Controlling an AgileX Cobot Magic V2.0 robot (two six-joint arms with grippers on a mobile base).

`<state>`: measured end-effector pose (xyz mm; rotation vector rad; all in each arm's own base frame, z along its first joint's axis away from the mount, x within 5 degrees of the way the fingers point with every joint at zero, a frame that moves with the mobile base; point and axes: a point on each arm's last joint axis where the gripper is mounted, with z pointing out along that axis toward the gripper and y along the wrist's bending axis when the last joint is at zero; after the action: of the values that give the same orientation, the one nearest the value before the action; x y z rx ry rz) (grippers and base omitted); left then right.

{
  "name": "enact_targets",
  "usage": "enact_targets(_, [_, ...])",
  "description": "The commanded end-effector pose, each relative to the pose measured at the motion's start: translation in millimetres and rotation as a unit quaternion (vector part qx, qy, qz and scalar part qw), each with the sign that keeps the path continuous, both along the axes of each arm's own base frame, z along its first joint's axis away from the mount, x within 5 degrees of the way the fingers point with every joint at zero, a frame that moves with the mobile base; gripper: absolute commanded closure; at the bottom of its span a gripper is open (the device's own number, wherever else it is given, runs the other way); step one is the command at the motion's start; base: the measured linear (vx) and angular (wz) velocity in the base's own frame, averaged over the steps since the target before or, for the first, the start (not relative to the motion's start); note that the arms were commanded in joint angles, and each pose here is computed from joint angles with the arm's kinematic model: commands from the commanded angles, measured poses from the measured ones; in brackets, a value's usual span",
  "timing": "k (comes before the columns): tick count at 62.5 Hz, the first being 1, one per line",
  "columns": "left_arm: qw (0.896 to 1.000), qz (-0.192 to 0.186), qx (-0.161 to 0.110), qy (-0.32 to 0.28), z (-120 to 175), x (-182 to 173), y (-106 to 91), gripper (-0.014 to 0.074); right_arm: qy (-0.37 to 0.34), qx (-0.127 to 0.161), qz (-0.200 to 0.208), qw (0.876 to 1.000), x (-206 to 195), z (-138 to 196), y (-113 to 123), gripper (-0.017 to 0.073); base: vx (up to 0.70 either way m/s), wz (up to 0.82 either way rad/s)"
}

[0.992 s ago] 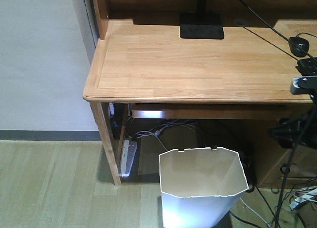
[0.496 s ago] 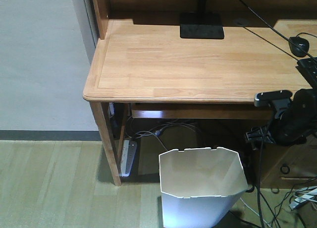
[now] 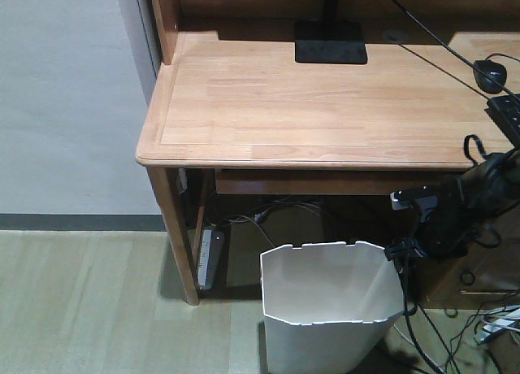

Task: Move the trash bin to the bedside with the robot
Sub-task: 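Lower the right gripper down to the rim of the white trash bin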

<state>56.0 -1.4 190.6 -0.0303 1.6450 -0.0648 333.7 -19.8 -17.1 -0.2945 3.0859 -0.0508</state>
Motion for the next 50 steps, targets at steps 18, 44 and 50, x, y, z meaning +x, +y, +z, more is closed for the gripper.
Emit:
enact_targets(18, [1.000,-0.002,-0.007,-0.030,-2,1,-0.3,0.0599,-0.022,0.001,0.005,1.000,27,-43,-3,0.0018,0.00,0.00])
enact_targets(44, [1.000,-0.002,-0.007,-0.030,-2,1,-0.3,0.0599,-0.002,0.003,0.003,1.000,37,-94,-4,0.0018,0.00,0.00])
enact_targets(50, [1.000,-0.002,-0.007,-0.030,-2,1,-0.3,0.0599,-0.001,0.004,-0.009,1.000,38,-101,-9,0.0018,0.00,0.00])
